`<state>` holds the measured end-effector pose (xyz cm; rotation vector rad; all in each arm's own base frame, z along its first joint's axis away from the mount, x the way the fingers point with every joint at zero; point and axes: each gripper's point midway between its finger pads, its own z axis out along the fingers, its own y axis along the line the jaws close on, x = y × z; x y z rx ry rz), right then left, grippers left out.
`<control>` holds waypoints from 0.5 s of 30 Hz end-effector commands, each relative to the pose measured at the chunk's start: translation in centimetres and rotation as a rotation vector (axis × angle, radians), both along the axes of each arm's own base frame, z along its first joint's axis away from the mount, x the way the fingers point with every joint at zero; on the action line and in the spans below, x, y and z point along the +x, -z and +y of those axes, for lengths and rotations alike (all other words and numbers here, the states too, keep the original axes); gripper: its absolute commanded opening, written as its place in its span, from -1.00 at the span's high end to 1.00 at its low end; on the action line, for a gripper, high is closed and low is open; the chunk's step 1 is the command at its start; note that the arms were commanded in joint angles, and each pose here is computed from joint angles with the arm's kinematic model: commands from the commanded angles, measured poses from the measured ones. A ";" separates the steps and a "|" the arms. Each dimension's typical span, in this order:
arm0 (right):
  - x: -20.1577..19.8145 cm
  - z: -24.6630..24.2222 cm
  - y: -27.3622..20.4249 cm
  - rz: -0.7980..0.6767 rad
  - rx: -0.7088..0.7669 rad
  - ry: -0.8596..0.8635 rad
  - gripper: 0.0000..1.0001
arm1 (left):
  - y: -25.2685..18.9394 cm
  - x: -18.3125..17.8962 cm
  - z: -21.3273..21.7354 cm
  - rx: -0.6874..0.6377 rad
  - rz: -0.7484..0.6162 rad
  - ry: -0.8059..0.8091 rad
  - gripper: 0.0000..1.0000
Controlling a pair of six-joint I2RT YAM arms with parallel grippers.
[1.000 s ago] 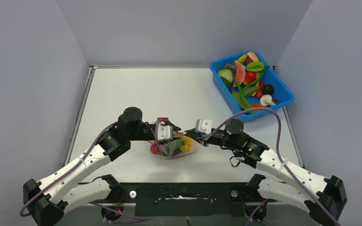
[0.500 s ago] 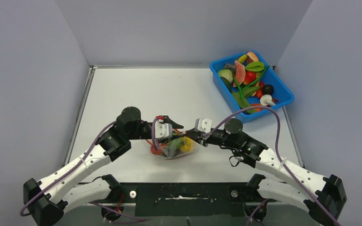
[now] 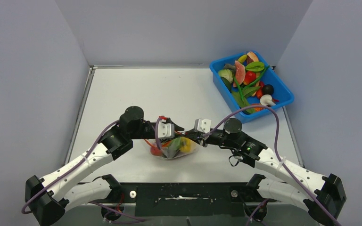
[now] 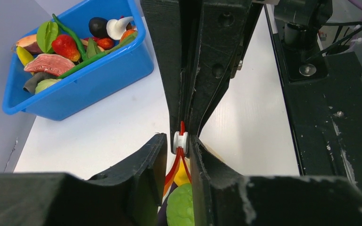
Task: Place the food in the zip-top bag and seal the zipper
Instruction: Zip the zipper food storage bag at the center of the board.
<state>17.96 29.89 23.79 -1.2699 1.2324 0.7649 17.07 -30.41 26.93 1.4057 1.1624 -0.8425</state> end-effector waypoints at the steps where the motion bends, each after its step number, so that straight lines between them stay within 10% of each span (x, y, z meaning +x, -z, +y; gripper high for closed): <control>1: 0.4 0.6 -3.9 -0.089 0.091 -0.013 1.00 | -1.2 -0.2 -0.4 -0.018 -0.040 0.028 0.59; 15: 0.3 0.4 -3.8 -0.091 0.090 -0.012 1.00 | -0.9 -0.2 -0.2 -0.007 -0.039 0.026 1.00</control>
